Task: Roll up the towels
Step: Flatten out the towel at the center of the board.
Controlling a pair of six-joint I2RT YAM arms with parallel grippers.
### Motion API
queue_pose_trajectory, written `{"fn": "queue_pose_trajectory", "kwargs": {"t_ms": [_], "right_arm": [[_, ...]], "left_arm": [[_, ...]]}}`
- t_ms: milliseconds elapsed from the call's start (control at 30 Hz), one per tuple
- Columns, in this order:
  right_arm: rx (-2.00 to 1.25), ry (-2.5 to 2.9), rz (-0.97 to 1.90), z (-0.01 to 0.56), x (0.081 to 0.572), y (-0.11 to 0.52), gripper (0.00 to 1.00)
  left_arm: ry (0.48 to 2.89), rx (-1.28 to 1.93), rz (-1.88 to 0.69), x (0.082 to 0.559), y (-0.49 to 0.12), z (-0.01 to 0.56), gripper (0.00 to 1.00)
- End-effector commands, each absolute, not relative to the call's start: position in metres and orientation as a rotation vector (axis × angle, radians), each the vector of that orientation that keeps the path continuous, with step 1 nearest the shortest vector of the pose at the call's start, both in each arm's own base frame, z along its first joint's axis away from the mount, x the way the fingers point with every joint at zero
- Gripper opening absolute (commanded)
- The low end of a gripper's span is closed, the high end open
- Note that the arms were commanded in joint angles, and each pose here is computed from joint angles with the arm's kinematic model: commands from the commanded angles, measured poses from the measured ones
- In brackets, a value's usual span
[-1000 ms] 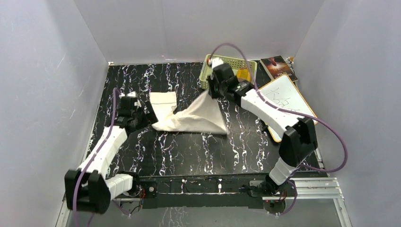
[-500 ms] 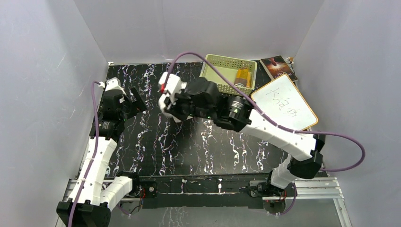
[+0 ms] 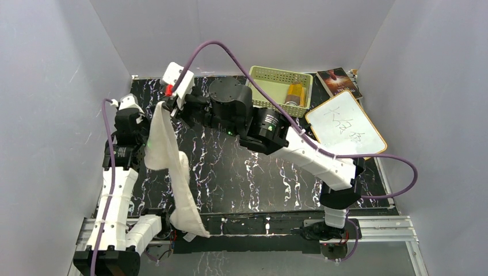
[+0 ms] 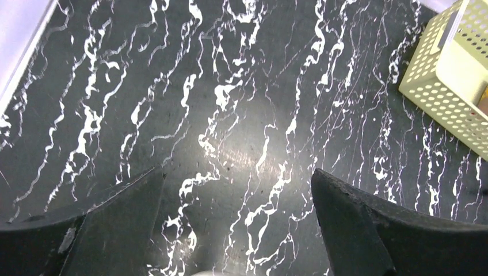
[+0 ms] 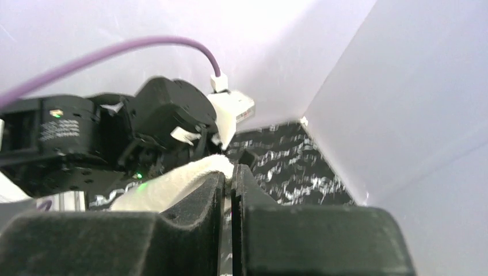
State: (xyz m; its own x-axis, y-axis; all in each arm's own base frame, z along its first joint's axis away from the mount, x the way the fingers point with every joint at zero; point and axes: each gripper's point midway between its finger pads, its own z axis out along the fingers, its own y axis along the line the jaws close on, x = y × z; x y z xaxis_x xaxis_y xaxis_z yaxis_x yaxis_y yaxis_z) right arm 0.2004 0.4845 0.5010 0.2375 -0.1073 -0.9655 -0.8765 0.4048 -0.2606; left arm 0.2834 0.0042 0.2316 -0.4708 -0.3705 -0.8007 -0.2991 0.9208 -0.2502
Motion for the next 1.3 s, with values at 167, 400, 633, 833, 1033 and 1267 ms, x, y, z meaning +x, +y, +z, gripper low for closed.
{"fn": "queue_pose_trajectory", "kwargs": {"t_ms": [167, 400, 633, 833, 1033, 1267], "right_arm": [[-0.69, 1.018, 0.577, 0.608, 0.213, 0.429, 0.0], [-0.331, 1.539, 0.335, 0.49, 0.341, 0.312, 0.0], [-0.042, 2.109, 0.164, 0.282, 0.376, 0.168, 0.0], [0.02, 2.259, 0.108, 0.218, 0.364, 0.13, 0.0], [0.027, 2.279, 0.096, 0.209, 0.374, 0.119, 0.0], [0.006, 2.295, 0.147, 0.198, 0.379, 0.125, 0.0]], "left_arm": [[2.173, -0.316, -0.152, 0.309, 0.0, 0.248, 0.98], [2.306, -0.135, -0.375, 0.326, -0.032, 0.218, 0.98], [2.483, 0.048, -0.529, 0.315, -0.089, 0.159, 0.82], [2.578, 0.354, -0.432, 0.278, -0.169, 0.124, 0.81], [2.55, 0.478, -0.544, 0.227, -0.21, 0.138, 0.74], [2.701, 0.246, -0.111, 0.2, -0.151, 0.09, 0.56]]}}
